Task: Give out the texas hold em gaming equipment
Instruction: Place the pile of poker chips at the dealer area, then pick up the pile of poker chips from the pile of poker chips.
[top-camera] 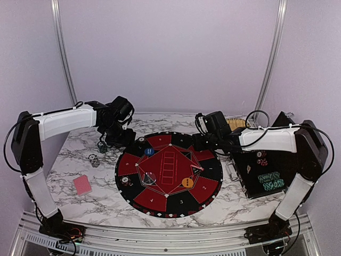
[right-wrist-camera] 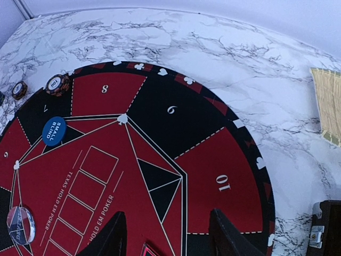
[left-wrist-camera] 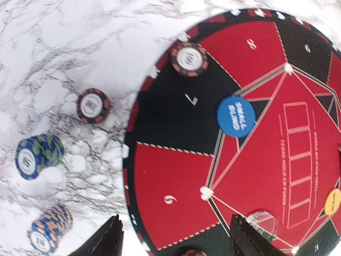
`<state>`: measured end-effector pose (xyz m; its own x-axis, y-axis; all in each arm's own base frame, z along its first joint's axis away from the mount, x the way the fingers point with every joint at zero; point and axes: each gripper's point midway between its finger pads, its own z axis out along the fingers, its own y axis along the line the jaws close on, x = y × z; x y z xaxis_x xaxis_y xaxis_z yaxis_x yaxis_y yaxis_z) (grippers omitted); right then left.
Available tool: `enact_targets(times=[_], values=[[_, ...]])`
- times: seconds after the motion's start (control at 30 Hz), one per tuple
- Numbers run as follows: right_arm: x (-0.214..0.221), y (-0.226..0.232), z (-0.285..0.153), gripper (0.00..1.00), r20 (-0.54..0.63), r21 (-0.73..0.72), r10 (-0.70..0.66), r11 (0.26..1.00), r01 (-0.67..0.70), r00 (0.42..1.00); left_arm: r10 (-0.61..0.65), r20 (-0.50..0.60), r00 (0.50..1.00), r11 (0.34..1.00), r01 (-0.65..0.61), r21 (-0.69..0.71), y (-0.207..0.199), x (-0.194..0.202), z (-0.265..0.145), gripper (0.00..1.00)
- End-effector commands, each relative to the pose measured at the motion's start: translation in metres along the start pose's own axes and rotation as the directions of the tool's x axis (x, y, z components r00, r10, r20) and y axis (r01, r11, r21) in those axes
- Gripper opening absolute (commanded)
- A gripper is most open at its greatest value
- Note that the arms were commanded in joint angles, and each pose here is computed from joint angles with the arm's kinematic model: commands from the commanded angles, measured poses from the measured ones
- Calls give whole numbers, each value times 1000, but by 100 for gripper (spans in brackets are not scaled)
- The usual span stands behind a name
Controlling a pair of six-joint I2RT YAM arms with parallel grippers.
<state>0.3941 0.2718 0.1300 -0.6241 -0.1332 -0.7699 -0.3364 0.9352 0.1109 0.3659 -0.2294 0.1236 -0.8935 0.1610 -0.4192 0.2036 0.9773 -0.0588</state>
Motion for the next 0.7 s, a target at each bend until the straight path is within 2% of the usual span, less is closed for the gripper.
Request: enact_targets(times=[0.0,0.37,0.67], values=[[-23,3,-9,51,47,-22,7,1000,-6,999,2,-57,998,998,-6,-67,32,-18,20,69],[-17,10,-8,51,28,-63,0,998,2,1000,-58,-107,993,992,45,-118,79,-55,76,69],[-14,8,-7,51,23,-56,3,998,-2,1000,-77,-160,984,992,59,-114,98,-59,108,68]])
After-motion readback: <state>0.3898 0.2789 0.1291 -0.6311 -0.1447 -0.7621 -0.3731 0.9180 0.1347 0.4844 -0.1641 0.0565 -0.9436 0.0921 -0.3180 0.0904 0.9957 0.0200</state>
